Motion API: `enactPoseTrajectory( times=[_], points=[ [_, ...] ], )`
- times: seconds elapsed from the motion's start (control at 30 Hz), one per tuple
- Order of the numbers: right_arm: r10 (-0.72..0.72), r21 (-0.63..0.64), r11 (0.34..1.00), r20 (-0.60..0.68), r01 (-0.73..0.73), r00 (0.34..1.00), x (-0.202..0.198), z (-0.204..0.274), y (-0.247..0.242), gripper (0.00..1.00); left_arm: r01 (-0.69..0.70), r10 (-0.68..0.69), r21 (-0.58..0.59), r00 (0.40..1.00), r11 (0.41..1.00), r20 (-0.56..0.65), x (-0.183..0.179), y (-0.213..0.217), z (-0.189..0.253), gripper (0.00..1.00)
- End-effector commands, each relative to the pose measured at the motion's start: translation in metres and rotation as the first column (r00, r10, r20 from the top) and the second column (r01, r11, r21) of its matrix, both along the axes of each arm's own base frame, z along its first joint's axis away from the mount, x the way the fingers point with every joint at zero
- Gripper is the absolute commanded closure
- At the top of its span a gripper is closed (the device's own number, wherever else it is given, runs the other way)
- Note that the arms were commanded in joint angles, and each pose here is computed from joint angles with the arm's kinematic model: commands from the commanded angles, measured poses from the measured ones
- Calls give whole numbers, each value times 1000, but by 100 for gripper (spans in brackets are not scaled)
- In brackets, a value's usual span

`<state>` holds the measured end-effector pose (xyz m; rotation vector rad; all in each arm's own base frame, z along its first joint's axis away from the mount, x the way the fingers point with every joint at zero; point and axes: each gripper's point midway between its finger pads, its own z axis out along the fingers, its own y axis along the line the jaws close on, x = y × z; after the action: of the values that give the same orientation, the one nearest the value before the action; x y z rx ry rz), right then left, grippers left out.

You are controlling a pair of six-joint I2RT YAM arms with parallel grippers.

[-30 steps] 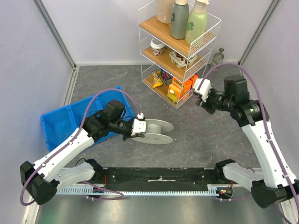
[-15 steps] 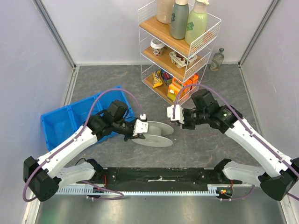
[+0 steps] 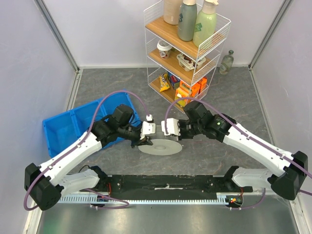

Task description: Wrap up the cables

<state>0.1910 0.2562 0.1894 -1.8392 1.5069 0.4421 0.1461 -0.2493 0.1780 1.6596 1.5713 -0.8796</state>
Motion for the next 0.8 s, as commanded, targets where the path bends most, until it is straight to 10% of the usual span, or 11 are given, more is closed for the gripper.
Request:
enactPoseTrajectory(
  times=[0.0,0.77],
  points=[
    [-26,-6,1000,72,26,997,12,-1,6,100,3,-1,-106,1000,994,18,0,-12,22,97],
    [-58,-30,998,29,59,998,2,-30,18,100,-81,85,-117,996,990,22,-8,-9,6,82]
  ],
)
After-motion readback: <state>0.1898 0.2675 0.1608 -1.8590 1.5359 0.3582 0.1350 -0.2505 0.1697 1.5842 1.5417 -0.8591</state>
